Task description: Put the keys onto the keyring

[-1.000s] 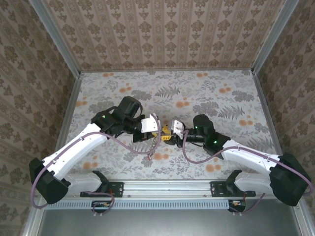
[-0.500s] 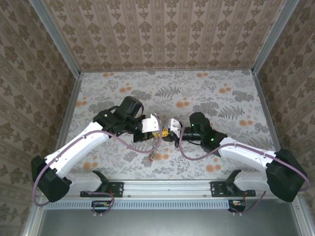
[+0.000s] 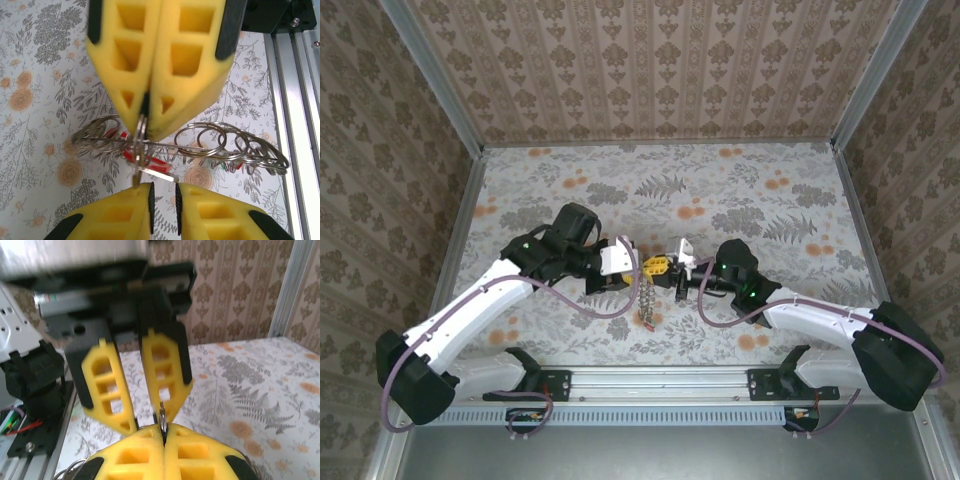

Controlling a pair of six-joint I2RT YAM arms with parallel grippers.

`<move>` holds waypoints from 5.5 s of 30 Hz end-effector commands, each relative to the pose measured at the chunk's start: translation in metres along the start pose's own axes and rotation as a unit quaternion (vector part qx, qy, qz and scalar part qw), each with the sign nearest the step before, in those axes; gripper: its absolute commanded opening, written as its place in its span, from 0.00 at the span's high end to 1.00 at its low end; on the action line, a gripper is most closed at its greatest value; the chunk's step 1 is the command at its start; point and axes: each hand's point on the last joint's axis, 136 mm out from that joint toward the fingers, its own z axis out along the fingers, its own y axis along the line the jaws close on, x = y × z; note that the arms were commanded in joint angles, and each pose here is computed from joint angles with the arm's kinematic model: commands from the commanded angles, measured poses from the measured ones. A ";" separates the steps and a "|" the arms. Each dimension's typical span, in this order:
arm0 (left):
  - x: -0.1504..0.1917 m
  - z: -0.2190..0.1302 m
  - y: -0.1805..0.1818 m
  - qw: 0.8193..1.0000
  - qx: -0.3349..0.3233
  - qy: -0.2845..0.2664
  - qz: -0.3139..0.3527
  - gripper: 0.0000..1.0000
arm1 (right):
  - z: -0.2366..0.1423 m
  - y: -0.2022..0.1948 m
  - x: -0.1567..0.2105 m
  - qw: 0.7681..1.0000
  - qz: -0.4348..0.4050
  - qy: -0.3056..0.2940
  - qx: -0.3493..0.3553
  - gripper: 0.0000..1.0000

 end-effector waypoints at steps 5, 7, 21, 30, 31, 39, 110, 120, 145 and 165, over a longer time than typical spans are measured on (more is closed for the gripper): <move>-0.024 -0.012 0.010 0.997 -0.038 -0.062 0.036 0.99 | -0.005 0.000 -0.048 0.996 -0.012 -0.093 -0.002 1.00; -0.026 -0.014 0.011 0.996 -0.044 -0.070 0.035 0.99 | -0.004 -0.001 -0.049 0.995 -0.009 -0.097 -0.002 1.00; -0.039 -0.024 0.014 0.984 -0.074 -0.157 0.034 0.55 | 0.000 0.002 -0.041 0.997 -0.011 -0.079 -0.015 1.00; -0.048 -0.026 0.012 0.978 -0.073 -0.190 0.045 0.84 | 0.000 -0.003 -0.042 0.997 -0.004 -0.080 -0.002 1.00; -0.048 -0.026 0.012 0.978 -0.071 -0.189 0.046 0.92 | 0.000 -0.004 -0.044 0.996 -0.003 -0.084 0.001 1.00; -0.025 -0.015 0.014 0.984 -0.085 -0.149 0.043 1.00 | -0.010 -0.018 -0.067 0.990 0.020 -0.138 0.039 1.00; -0.030 -0.017 -0.004 0.982 -0.090 -0.138 0.092 0.96 | 0.001 -0.030 -0.078 0.976 0.103 -0.189 0.036 1.00; -0.038 -0.064 0.002 0.968 -0.136 -0.207 0.030 0.67 | 0.004 -0.021 -0.057 0.985 0.074 -0.152 0.035 1.00; -0.052 -0.060 0.000 0.970 -0.010 -0.240 -0.029 0.65 | 0.010 0.001 -0.060 0.991 0.026 -0.128 -0.031 1.00; -0.047 -0.052 0.025 0.972 -0.044 -0.217 -0.081 0.67 | 0.010 0.008 -0.069 0.989 0.013 -0.139 -0.050 1.00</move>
